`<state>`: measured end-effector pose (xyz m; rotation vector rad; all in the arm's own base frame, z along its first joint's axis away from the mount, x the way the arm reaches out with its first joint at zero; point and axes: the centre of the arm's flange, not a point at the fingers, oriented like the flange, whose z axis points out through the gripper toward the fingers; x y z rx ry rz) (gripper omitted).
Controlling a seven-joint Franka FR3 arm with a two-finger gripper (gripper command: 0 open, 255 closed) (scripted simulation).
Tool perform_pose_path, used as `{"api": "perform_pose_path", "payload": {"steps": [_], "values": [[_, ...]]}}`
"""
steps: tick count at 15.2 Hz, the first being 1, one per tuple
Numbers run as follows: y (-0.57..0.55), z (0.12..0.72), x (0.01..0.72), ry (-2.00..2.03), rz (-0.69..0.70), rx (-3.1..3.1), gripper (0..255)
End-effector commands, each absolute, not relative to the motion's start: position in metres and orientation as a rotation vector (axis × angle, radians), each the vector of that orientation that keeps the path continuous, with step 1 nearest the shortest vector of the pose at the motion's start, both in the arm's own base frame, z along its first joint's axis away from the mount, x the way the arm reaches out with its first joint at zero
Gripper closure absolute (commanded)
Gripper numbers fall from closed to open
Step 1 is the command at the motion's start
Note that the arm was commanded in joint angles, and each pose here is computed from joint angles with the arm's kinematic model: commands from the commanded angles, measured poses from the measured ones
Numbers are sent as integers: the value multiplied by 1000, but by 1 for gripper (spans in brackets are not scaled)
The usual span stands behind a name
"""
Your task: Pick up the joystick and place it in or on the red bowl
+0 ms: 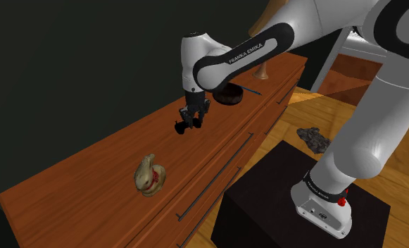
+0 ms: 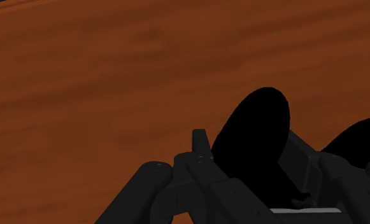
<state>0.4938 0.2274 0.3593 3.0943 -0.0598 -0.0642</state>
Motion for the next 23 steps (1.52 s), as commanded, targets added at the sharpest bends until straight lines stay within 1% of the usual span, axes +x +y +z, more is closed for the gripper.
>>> {"api": "perform_pose_path", "payload": {"steps": [1, 21, 23], "values": [[228, 370, 494, -60, -64, 3094, 255], [228, 475, 494, -60, -64, 3094, 255], [215, 478, 497, -60, -64, 3094, 255]]}}
